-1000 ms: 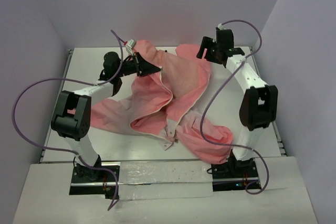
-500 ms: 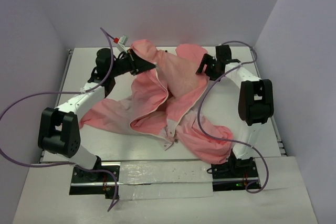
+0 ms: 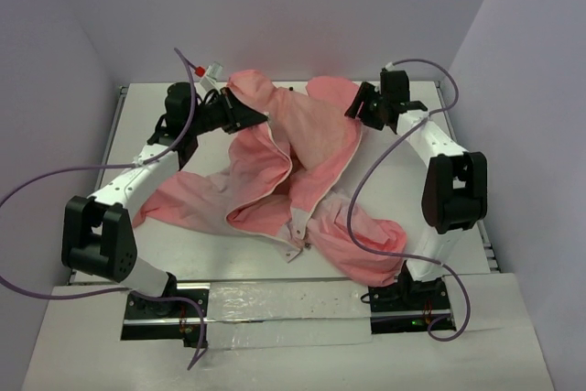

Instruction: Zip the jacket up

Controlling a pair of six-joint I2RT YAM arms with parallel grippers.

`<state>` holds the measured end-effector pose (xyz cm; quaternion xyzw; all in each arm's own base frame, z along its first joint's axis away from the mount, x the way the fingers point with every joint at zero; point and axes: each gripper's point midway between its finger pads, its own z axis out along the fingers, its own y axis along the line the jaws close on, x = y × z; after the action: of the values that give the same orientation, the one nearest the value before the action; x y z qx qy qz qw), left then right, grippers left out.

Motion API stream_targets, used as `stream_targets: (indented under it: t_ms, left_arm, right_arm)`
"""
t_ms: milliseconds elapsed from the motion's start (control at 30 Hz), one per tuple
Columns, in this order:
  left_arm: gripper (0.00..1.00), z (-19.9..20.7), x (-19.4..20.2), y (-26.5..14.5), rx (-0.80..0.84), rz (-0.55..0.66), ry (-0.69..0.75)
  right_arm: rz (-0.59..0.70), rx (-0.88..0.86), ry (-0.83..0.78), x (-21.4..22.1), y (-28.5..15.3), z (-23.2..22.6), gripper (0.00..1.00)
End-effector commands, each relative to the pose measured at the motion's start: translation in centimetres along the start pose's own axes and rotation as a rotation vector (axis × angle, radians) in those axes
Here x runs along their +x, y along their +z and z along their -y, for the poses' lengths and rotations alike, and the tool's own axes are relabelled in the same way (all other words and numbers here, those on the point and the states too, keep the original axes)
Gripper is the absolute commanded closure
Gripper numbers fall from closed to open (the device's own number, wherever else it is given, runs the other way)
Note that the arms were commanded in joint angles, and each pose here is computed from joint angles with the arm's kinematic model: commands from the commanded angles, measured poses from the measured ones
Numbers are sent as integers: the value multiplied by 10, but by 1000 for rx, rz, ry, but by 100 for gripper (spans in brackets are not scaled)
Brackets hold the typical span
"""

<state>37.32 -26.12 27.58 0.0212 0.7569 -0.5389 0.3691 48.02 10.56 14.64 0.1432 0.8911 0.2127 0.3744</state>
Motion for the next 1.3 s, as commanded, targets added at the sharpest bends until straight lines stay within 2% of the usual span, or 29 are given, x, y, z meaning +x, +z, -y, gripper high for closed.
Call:
stream_targets:
  t_ms: [0, 33, 133, 200, 333, 400, 467, 600, 833, 967, 1067, 1133, 1233, 1267]
  left_arm:
    - [100, 37, -29, -7, 43, 50, 117]
    - [100, 38, -31, -6, 43, 51, 121]
    - [100, 39, -32, -6, 44, 51, 120]
    - [100, 39, -31, -5, 49, 49, 113]
    - [100, 37, -29, -5, 46, 48, 101]
    - [100, 37, -29, -6, 41, 50, 98]
    - [100, 38, -29, -7, 39, 53, 100]
    - [100, 40, -28, -10, 43, 55, 106]
    - [100, 38, -25, -10, 39, 46, 96]
    - [100, 38, -24, -12, 39, 45, 99]
    - [100, 37, -23, -13, 31, 47, 99]
    - [100, 38, -23, -14, 34, 50, 98]
    - [100, 42, -25, -15, 44, 59, 96]
    - [100, 42, -25, -15, 44, 58, 96]
  right_arm:
    - [86, 13, -81, -36, -17, -20, 32]
    - [84, 13, -82, -35, -16, -19, 40]
    - [70, -29, -82, -27, -13, -23, 93]
    - [70, -52, -91, -25, -14, -29, 100]
    - [89, -129, -154, -21, -23, -53, 100]
    - [113, -91, -171, -24, -26, -54, 100]
    - [131, -37, -170, -25, -29, -48, 85]
    - [142, 60, -148, -20, -27, -23, 3]
    - [98, 152, -82, -1, -8, 7, 1]
    - [58, 136, -64, 14, 4, 10, 15]
    - [77, 133, -59, 14, 2, 8, 43]
    - [100, 127, -62, 11, -2, 5, 53]
    - [122, 127, -76, 5, -9, 2, 81]
    - [134, 120, -81, 3, -12, 1, 87]
